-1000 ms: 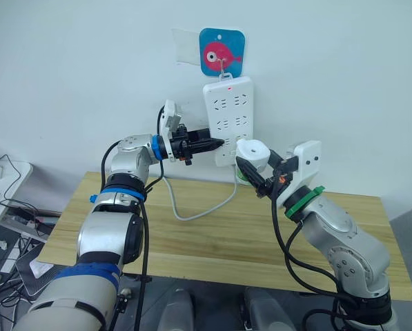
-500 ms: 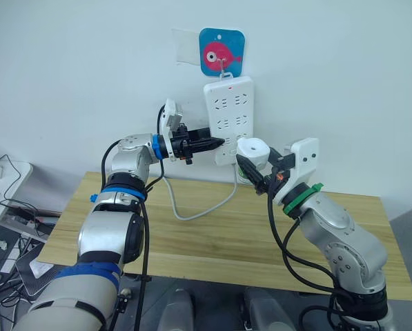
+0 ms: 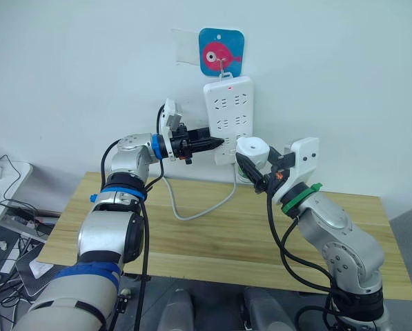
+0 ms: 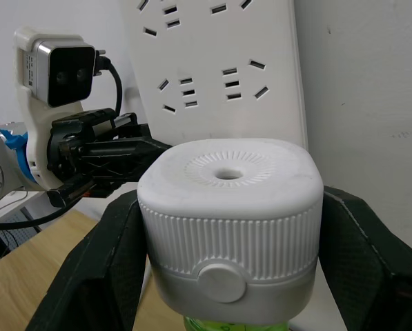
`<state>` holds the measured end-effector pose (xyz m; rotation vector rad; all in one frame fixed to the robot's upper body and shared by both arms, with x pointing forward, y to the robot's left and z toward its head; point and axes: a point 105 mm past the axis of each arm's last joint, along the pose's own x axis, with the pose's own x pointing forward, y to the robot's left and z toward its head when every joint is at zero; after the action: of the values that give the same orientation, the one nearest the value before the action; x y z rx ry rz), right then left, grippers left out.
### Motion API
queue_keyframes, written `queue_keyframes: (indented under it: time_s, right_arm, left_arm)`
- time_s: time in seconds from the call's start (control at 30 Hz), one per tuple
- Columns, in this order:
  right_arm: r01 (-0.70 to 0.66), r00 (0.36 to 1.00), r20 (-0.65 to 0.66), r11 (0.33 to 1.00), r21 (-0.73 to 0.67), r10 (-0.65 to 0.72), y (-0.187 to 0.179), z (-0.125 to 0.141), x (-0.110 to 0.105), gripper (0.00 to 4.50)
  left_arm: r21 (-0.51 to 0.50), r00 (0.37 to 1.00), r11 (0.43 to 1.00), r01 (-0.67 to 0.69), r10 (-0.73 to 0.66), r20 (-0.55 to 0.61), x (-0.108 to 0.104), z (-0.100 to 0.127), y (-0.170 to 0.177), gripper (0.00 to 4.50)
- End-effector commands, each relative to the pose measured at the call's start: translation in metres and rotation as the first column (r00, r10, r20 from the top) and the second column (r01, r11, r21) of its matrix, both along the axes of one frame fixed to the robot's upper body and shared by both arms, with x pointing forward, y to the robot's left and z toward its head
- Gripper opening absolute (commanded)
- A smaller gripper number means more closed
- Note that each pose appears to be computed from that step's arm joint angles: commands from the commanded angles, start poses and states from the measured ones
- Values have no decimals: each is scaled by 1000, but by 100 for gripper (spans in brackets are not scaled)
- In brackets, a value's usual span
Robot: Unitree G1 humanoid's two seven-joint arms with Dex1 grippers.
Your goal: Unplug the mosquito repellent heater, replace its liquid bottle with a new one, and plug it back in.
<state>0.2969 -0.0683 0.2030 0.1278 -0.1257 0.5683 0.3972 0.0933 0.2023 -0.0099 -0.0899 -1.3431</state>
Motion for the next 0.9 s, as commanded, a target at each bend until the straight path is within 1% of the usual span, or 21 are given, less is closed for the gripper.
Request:
queue_keyframes:
  time_s: [0.03,0.9]
  right_arm:
    - [-15,997,71,999,28,13,2,18,-4,310]
    - [-22,996,86,999,36,19,0,25,-4,310]
  left_arm:
    - [-9,997,999,46,-46,70,-2,20,-9,129]
    - [-4,996,999,40,-39,77,-2,19,-8,129]
